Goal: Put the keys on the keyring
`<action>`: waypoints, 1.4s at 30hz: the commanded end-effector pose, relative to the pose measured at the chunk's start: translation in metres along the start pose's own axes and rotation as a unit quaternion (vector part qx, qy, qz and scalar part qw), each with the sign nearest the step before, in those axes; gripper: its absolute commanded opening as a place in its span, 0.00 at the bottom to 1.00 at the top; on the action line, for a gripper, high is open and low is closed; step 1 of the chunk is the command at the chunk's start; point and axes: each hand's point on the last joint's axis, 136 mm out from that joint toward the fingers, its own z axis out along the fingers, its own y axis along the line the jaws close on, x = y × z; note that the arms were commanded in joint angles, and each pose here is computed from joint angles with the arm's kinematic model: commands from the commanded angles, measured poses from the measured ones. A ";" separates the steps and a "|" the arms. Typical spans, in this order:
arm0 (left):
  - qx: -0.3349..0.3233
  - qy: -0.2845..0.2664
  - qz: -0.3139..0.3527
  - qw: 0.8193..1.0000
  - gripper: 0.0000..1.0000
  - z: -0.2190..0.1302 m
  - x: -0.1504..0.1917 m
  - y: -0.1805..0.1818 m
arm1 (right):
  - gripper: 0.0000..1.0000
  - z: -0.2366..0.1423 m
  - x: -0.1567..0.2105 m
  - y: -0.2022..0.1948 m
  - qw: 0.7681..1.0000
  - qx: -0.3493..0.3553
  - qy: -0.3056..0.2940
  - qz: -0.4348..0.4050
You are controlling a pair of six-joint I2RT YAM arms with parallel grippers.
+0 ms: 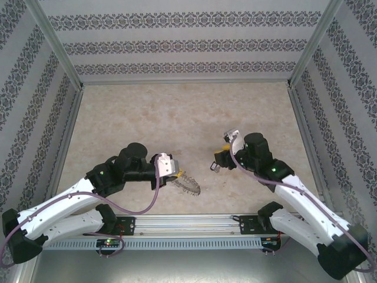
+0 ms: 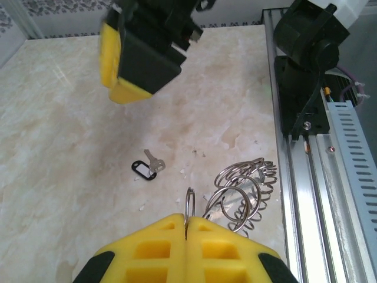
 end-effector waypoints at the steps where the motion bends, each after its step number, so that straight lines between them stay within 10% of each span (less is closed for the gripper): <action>1: -0.032 -0.042 -0.019 0.998 0.00 -0.007 -0.017 0.009 | 0.47 0.007 0.027 -0.015 0.994 0.029 0.074 0.080; 19: -0.050 -0.044 -0.050 0.996 0.00 -0.018 -0.013 0.009 | 0.39 0.053 0.058 -0.009 0.942 -0.006 0.335 -0.018; 42: -0.035 -0.031 -0.051 0.998 0.00 -0.006 -0.007 0.008 | 0.33 0.088 0.103 -0.018 0.905 -0.023 0.423 -0.042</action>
